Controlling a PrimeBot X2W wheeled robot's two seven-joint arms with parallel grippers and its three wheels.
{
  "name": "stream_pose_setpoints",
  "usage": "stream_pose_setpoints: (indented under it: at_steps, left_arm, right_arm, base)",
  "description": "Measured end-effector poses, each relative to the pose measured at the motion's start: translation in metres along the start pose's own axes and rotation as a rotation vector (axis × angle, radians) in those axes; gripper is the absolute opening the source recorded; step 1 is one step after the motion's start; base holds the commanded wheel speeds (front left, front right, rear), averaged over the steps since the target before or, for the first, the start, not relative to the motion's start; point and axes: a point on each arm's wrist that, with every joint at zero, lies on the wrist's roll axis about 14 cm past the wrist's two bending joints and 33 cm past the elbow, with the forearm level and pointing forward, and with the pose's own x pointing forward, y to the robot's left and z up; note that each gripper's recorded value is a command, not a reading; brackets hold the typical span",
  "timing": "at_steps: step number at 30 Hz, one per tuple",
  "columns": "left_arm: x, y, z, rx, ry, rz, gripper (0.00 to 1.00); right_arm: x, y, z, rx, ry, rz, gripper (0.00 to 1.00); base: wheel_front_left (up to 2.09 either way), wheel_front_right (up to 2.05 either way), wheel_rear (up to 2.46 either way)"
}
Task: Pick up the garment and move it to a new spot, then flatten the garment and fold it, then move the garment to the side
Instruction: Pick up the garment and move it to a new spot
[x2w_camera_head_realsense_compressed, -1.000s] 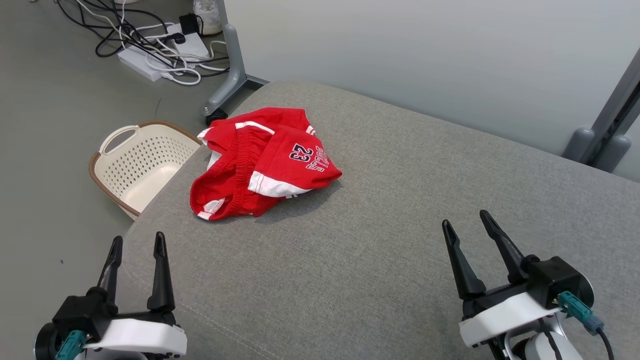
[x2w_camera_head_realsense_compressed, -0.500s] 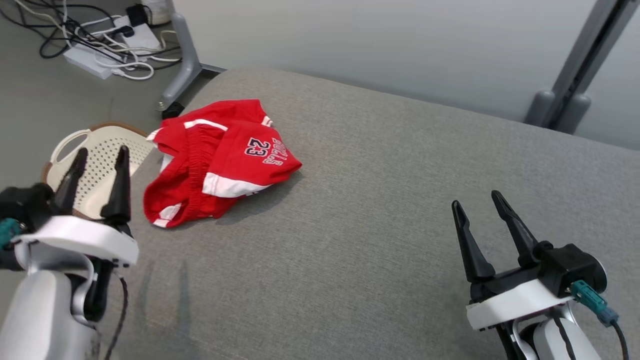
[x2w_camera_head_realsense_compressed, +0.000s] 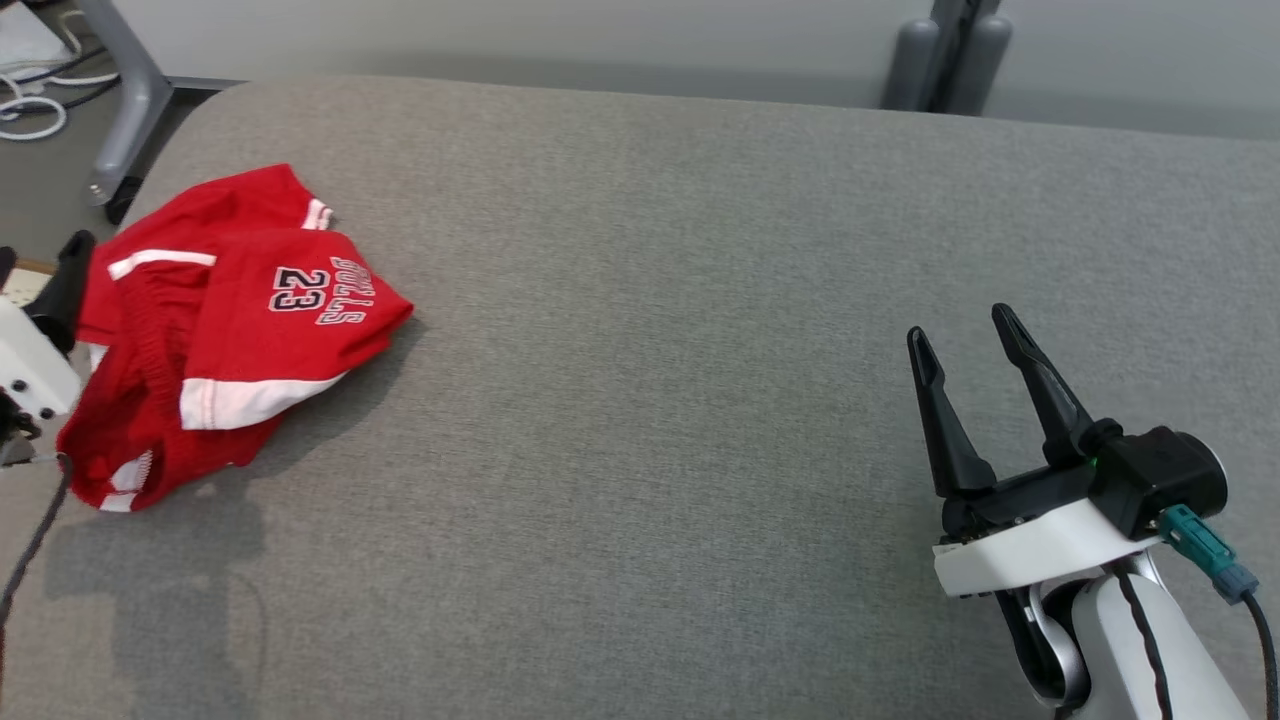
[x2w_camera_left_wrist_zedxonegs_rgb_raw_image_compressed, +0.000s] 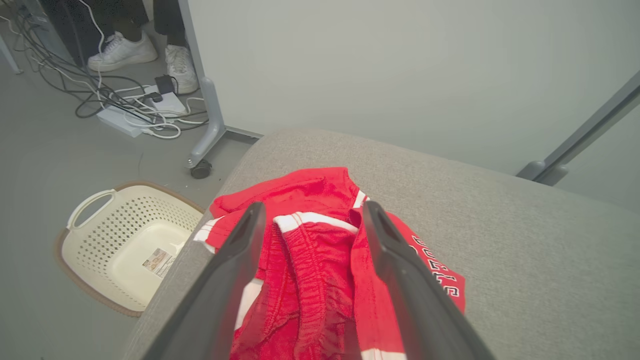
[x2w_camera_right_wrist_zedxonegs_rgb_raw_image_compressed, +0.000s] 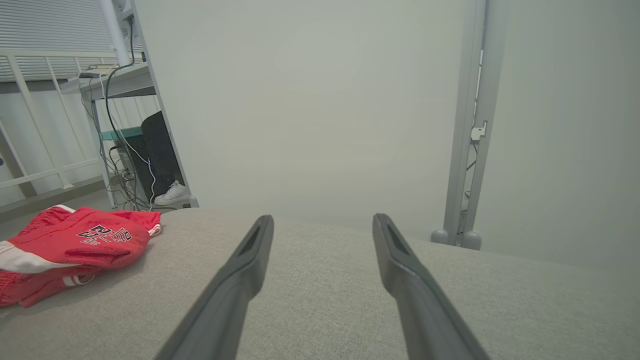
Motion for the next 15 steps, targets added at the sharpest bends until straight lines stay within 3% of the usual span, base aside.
stream_pose_setpoints:
  at_steps: [15]
  left_arm:
    - [0.065, 0.002, -0.076, -0.064, 0.428, 0.041, 1.00]
  right_arm:
    - [-0.026, -0.068, -0.014, -0.038, 0.045, -0.183, 1.00]
  base:
    - [0.00, 0.00, 0.00]
